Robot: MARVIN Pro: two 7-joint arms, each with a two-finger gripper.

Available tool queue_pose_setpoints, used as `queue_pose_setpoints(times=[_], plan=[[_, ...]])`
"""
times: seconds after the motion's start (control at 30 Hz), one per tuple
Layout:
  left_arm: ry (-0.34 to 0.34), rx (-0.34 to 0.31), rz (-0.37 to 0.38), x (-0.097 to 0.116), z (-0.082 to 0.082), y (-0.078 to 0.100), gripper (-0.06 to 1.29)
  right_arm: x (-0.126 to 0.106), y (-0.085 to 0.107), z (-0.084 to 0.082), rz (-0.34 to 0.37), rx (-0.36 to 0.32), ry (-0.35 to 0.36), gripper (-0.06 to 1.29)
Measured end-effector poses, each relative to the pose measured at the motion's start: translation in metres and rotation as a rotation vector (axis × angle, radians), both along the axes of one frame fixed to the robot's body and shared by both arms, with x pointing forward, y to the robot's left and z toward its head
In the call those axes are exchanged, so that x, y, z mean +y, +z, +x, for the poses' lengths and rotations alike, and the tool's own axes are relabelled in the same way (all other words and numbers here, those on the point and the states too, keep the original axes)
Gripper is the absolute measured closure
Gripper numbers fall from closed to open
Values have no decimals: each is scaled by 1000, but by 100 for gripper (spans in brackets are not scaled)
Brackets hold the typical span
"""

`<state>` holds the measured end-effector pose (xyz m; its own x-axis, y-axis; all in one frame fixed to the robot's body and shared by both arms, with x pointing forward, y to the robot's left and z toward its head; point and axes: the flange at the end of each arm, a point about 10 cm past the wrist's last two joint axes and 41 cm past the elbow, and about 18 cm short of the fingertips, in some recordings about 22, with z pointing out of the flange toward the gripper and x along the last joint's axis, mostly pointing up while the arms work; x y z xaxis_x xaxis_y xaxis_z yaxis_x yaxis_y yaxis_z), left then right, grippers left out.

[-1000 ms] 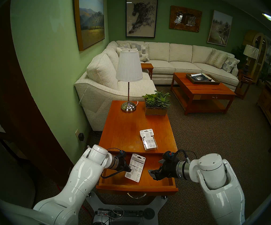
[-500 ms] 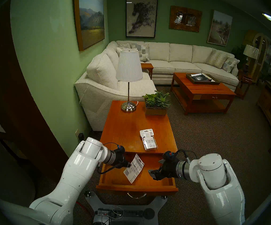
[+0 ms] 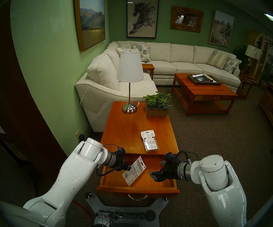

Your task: Open the drawer, take out the contents and close the drawer

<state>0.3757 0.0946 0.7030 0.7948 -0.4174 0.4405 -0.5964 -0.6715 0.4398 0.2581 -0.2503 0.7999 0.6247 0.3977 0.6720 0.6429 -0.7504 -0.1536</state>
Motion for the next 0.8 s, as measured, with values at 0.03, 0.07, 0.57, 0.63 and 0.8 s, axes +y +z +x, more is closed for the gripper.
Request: queue_pose_setpoints(times=[0.03, 0.07, 0.57, 0.63, 0.8], plan=[[-6, 1, -8, -1, -2, 1, 125, 0, 0, 0, 0, 0, 0, 2], [-10, 1, -16, -1, -3, 3, 125, 0, 0, 0, 0, 0, 0, 2], [32, -27, -98, 17, 10, 36, 125, 0, 0, 0, 0, 1, 0, 2], [45, -34, -108, 22, 15, 41, 125, 0, 0, 0, 0, 1, 0, 2], [81, -49, -146, 31, 28, 53, 125, 0, 0, 0, 1, 1, 0, 2]])
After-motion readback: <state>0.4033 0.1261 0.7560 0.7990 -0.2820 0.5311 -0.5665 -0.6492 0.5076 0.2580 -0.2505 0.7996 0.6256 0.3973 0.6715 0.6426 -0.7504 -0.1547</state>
